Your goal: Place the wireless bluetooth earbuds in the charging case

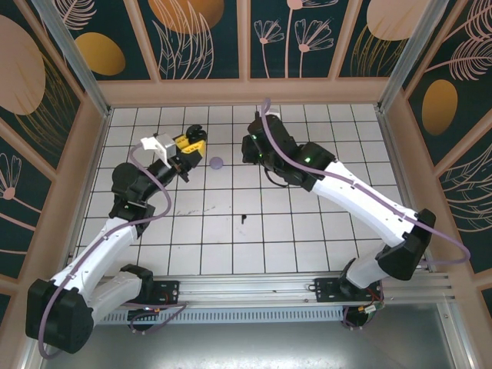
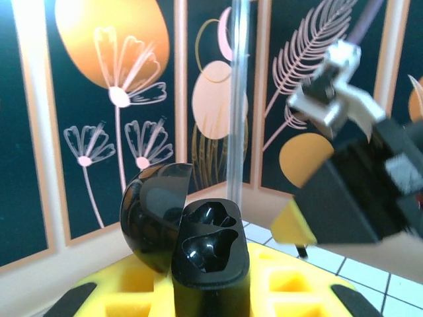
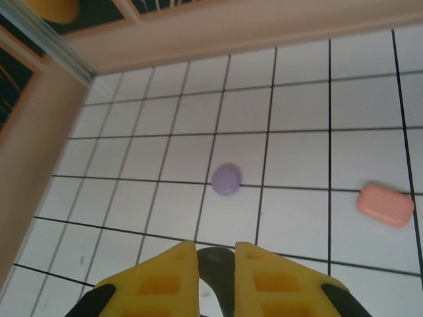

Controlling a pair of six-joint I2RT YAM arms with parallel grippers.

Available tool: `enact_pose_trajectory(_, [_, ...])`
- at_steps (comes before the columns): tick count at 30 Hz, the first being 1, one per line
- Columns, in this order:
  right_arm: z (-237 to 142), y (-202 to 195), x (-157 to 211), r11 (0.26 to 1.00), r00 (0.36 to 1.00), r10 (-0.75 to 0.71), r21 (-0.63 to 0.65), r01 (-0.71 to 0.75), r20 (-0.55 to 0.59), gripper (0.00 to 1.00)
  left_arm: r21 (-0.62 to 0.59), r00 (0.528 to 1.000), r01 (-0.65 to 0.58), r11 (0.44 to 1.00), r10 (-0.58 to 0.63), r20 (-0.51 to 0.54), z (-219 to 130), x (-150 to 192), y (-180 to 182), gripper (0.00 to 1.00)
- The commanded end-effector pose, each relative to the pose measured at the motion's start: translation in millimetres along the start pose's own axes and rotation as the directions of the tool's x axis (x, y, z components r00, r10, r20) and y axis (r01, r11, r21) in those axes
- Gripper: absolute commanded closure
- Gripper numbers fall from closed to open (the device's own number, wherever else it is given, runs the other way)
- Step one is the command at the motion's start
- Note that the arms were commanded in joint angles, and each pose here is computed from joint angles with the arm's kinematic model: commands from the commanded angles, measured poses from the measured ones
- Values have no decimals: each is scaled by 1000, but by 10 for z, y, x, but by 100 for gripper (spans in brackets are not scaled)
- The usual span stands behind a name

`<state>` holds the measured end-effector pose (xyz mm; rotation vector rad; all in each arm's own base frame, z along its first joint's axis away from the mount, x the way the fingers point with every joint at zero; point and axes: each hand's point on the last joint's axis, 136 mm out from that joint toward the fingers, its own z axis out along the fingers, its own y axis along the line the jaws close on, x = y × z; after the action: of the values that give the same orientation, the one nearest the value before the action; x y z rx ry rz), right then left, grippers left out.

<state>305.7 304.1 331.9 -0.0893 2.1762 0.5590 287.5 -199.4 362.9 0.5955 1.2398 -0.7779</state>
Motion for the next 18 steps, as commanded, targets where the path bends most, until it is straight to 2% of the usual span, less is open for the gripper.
enact_pose_trajectory(1, [-268, 229, -297, 994, 996, -26, -108, 35, 84, 84, 41, 996, -81, 996, 83, -43, 47, 158, -146, 100])
enact_pose_trajectory(9, [-546, 659, -339, 960, 982, -99, -244, 137, 162, 84, 114, 990, -86, 990, 98, -104, 168, 386, -343, 100])
enact_pose_trajectory(18, [-618, 838, -249, 931, 981, -91, -335, 146, 173, 84, 154, 989, -86, 984, 103, -107, 229, 375, -423, 100])
